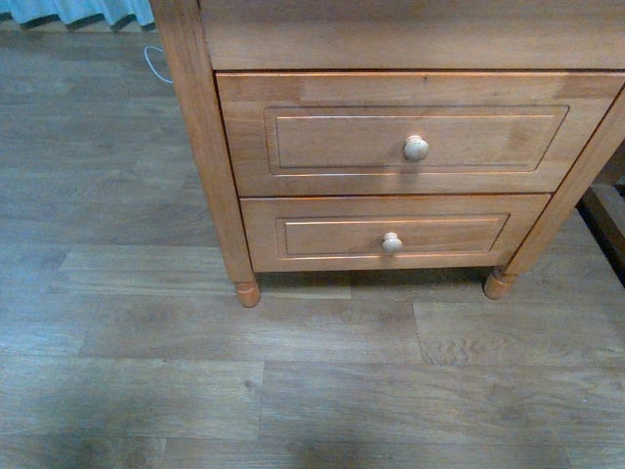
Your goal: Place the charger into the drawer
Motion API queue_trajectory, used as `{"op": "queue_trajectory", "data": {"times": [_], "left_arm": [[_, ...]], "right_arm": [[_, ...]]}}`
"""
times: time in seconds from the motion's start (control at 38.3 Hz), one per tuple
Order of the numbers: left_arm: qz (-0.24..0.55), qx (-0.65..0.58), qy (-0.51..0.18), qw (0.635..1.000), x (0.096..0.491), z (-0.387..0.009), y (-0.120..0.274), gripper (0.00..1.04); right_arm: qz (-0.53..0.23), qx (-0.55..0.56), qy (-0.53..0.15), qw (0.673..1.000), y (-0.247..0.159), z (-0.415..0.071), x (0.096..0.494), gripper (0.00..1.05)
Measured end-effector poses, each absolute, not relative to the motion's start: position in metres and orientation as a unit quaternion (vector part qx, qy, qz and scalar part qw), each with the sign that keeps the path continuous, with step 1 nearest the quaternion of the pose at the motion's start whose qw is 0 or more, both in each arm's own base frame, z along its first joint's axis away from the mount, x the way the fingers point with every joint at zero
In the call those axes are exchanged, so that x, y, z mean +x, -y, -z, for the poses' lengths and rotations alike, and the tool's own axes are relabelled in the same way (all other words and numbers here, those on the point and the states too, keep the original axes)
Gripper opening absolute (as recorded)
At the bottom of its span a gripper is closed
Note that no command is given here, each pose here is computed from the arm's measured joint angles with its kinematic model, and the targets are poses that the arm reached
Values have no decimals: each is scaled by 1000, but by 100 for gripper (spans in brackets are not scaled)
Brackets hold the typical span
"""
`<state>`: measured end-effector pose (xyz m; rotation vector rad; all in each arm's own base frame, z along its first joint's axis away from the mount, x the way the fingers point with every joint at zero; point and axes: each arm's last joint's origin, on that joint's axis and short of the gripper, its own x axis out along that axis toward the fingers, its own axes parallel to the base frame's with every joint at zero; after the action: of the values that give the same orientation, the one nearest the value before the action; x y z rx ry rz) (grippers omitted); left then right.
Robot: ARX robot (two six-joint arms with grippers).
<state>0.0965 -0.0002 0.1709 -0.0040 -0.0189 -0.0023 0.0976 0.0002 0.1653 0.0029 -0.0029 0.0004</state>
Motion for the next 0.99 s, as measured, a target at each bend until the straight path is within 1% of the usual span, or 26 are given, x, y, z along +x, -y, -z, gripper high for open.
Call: {"op": "queue_trajectory", "data": {"times": [0.78, 0.81, 0.89, 0.99], "left_arm": [[1, -2, 9, 1000, 97, -171, 0, 98], [1, -2, 9, 1000, 97, -171, 0, 98], [1, -2, 9, 1000, 97, -171, 0, 98], [1, -2, 9, 1000, 97, -171, 0, 98]], "right_arm": [[-1, -1, 0, 1000, 0, -165, 98, 96], [-4, -7, -8, 1000, 0, -164, 98, 96], [-14, -38, -61, 997, 0, -159, 100, 96], [-27, -39, -122, 991, -4, -161, 113, 96]]}}
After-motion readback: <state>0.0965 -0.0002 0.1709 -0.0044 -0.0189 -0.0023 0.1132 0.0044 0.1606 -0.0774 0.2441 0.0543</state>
